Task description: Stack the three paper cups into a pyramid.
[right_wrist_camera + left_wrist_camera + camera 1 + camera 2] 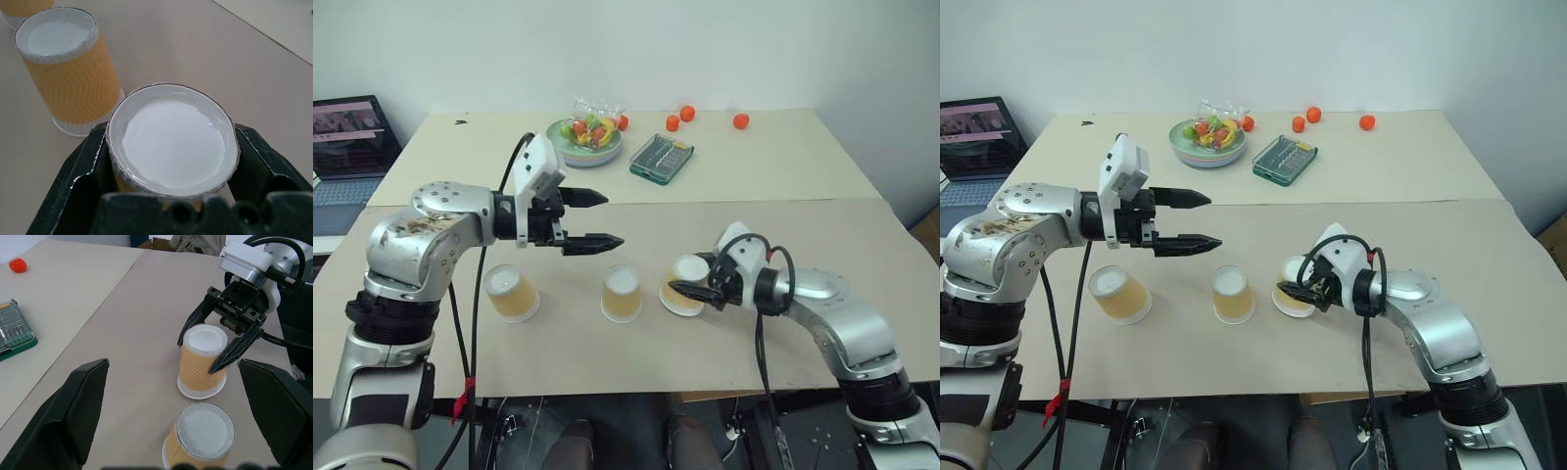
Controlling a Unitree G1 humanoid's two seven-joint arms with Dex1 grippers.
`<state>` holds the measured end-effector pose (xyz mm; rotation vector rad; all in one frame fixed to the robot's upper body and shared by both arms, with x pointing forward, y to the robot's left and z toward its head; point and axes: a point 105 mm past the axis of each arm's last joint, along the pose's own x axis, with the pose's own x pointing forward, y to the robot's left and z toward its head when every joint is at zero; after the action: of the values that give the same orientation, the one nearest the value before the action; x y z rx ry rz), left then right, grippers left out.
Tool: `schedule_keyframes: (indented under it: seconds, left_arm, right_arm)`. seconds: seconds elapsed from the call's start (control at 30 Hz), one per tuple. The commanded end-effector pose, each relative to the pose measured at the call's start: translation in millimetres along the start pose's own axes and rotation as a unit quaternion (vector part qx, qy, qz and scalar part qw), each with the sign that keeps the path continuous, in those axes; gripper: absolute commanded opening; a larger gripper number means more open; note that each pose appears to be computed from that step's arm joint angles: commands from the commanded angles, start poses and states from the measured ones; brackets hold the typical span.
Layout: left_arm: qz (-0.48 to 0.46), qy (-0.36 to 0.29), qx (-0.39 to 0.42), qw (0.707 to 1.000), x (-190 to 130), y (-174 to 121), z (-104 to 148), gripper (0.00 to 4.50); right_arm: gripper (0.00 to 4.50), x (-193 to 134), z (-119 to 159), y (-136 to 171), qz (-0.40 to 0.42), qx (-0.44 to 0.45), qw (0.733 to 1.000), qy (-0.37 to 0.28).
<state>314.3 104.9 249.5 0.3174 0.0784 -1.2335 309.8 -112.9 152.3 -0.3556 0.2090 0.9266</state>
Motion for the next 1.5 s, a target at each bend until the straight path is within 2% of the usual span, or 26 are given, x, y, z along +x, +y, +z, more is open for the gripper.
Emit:
schedule_keyframes:
  seconds: [0.03,0.27,0.47,0.53,0.57,0.6,0.87,1.07,1.27,1.5]
  left_arm:
    - [0.002,-0.014,0.023,1.0,-2,0,14,4.5]
    - [0.002,-0.012,0.021,1.0,-3,0,12,4.5]
    - [0.001,-0.014,0.02,1.0,-2,-1,12,4.5]
    - [0.001,-0.015,0.021,1.0,-2,-1,13,4.5]
    - [0.001,-0.015,0.021,1.0,-1,-1,13,4.5]
    - [0.0,-0.015,0.021,1.0,-1,-1,13,4.5]
    - [-0.001,-0.016,0.022,1.0,-1,-1,13,4.5]
    - [-0.005,-0.018,0.023,1.0,2,0,14,4.5]
    - [-0.011,-0.02,0.024,0.999,5,0,13,4.5]
    - [-0.011,-0.019,0.02,1.0,-1,3,15,4.5]
  right_arm:
    - [2.79,3,14,9,0.01,-0.012,1.0,-0.025]
    - [2.79,13,16,27,0.031,-0.005,0.999,-0.031]
    - [2.79,16,15,29,0.026,-0.006,0.999,-0.031]
    - [3.8,16,15,28,0.022,-0.011,0.999,-0.033]
    - [4.0,17,16,27,0.02,-0.013,0.999,-0.034]
    - [4.45,17,16,27,0.021,-0.015,0.999,-0.035]
    - [4.48,11,24,24,0.023,-0.03,0.999,-0.037]
    - [4.48,-12,47,23,0.037,-0.032,0.998,-0.05]
    - [4.48,-20,66,27,0.044,-0.025,0.996,-0.069]
    - [4.48,-62,63,-3,-0.009,-0.029,0.999,-0.039]
